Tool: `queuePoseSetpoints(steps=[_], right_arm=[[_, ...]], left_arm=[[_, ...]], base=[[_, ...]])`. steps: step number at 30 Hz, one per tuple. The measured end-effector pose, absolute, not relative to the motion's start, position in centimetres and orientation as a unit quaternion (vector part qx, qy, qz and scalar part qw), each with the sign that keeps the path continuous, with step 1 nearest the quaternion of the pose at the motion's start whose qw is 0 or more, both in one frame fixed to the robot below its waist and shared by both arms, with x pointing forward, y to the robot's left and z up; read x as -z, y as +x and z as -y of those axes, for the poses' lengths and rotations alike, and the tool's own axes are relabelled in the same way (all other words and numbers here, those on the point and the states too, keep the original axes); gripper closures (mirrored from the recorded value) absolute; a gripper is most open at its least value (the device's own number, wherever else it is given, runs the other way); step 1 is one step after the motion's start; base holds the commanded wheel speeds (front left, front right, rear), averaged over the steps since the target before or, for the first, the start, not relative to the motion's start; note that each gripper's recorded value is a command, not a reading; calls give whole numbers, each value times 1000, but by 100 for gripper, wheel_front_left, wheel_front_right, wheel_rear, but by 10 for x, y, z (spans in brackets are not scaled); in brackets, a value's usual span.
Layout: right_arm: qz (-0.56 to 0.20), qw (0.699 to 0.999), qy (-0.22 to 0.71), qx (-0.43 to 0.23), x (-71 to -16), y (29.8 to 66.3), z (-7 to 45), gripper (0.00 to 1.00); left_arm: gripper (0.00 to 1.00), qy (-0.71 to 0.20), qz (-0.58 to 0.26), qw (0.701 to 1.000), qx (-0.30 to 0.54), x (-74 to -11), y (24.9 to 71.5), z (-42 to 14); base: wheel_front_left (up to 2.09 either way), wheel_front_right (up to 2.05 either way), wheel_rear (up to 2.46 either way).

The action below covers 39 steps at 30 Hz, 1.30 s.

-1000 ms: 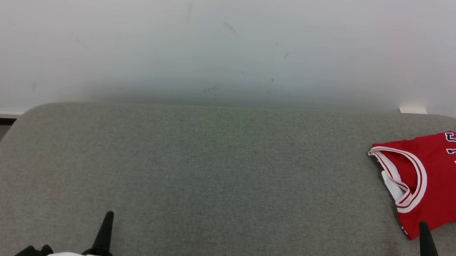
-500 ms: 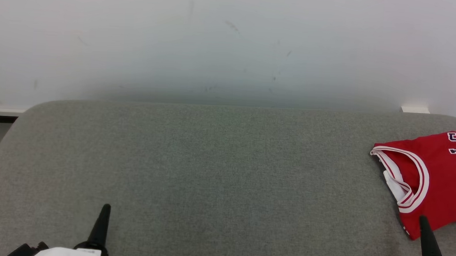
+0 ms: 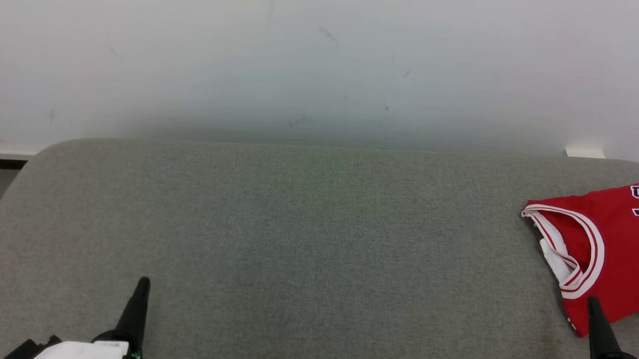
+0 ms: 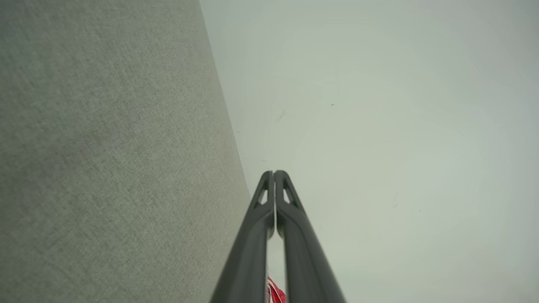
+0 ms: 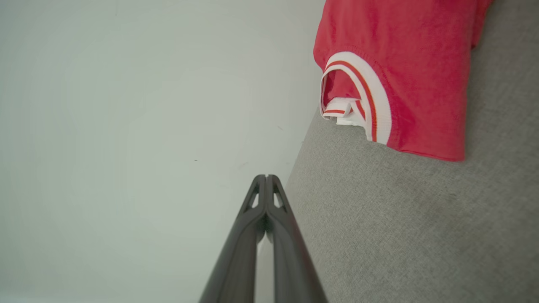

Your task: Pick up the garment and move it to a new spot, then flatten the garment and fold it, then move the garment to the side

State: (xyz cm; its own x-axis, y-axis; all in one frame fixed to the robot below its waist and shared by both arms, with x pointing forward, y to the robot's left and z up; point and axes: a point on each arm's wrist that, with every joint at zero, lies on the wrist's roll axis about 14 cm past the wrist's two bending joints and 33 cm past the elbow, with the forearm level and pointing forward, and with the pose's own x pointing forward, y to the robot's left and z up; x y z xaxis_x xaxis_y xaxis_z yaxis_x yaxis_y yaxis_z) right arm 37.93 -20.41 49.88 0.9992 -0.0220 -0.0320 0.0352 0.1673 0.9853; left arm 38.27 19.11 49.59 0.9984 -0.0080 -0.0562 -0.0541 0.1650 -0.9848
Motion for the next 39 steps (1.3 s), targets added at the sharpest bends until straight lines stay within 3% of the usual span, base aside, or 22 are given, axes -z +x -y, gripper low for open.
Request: queuePoseSetpoints(steps=[23,39], right_arm=[[-1,709,705,0,-507,389,200,100],[0,706,708,0,-508,390,200,100]], left_arm=[[100,-707,-3,707,-2,-507,389,-199],[100,-709,-1,705,-1,-509,389,-200]], base=[[0,0,0],[0,0,0]])
